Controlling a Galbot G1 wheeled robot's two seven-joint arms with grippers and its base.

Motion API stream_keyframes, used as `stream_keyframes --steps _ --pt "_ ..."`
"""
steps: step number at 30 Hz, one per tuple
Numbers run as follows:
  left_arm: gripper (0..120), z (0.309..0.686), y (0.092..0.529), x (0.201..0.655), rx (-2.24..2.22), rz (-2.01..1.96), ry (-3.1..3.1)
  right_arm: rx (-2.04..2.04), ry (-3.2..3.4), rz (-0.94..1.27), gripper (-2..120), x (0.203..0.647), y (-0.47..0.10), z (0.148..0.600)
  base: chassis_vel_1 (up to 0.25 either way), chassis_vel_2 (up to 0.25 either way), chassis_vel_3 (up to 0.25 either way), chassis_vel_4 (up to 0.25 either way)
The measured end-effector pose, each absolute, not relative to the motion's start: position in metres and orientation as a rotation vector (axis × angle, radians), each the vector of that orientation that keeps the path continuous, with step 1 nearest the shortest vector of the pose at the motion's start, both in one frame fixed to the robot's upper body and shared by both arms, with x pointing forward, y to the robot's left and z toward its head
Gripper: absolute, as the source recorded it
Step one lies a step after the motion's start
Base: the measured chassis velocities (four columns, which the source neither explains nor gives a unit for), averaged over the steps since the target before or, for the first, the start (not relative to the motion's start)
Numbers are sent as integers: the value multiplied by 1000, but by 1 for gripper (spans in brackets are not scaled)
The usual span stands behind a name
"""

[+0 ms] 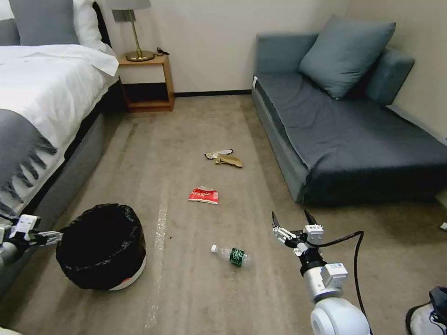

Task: Pick up the trash bin, then pick up the garbage on the floor and place it into the trash bin.

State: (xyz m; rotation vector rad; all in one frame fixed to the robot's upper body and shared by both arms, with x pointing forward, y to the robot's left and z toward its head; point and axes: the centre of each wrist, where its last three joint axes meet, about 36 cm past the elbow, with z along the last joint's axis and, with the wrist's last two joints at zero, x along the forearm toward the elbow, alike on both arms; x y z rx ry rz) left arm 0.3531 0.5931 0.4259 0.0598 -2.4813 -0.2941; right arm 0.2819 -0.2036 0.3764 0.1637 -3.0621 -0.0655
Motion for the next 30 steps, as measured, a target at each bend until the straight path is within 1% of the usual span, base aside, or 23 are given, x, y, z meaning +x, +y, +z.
stream_keyframes --steps 8,9,11,12,15,16,18,19,20,21,24,26,27,29,30 --pt "100 404 584 352 43 -177 -2436 164 -3065 -60 100 282 -203 377 0 0 0 0" --pt "99 400 580 353 46 -160 -2429 162 -3065 -60 100 283 -203 378 0 0 0 0" --pt "93 394 575 355 58 -135 -2413 159 -3065 -60 100 282 -203 378 0 0 0 0" --pt "93 394 575 355 58 -135 -2413 159 -3065 -60 100 282 -203 378 0 0 0 0" --pt "79 390 571 356 65 -120 -2395 161 -3063 -57 100 281 -203 378 0 0 0 0" --pt "79 390 571 356 65 -120 -2395 161 -3063 -57 100 281 -203 378 0 0 0 0" --pt "73 391 570 356 67 -119 -2391 160 -3062 -57 100 281 -204 378 0 0 0 0" --pt "66 391 569 356 68 -117 -2387 160 -3062 -57 100 281 -204 378 0 0 0 0" --pt "63 392 569 356 68 -113 -2385 160 -3062 -59 100 281 -203 378 0 0 0 0" --pt "63 392 569 356 68 -113 -2385 160 -3062 -59 100 281 -203 378 0 0 0 0" --pt "48 394 568 355 68 -100 -2387 166 -3062 -65 100 280 -202 379 0 0 0 0" --pt "39 394 566 355 67 -92 -2387 167 -3063 -67 100 280 -201 379 0 0 0 0" --pt "39 394 566 355 67 -92 -2387 167 -3063 -67 100 280 -201 379 0 0 0 0" --pt "29 395 565 354 68 -84 -2392 168 -3063 -67 100 279 -201 380 0 0 0 0" --pt "28 395 564 354 69 -82 -2394 168 -3063 -66 100 279 -201 380 0 0 0 0"
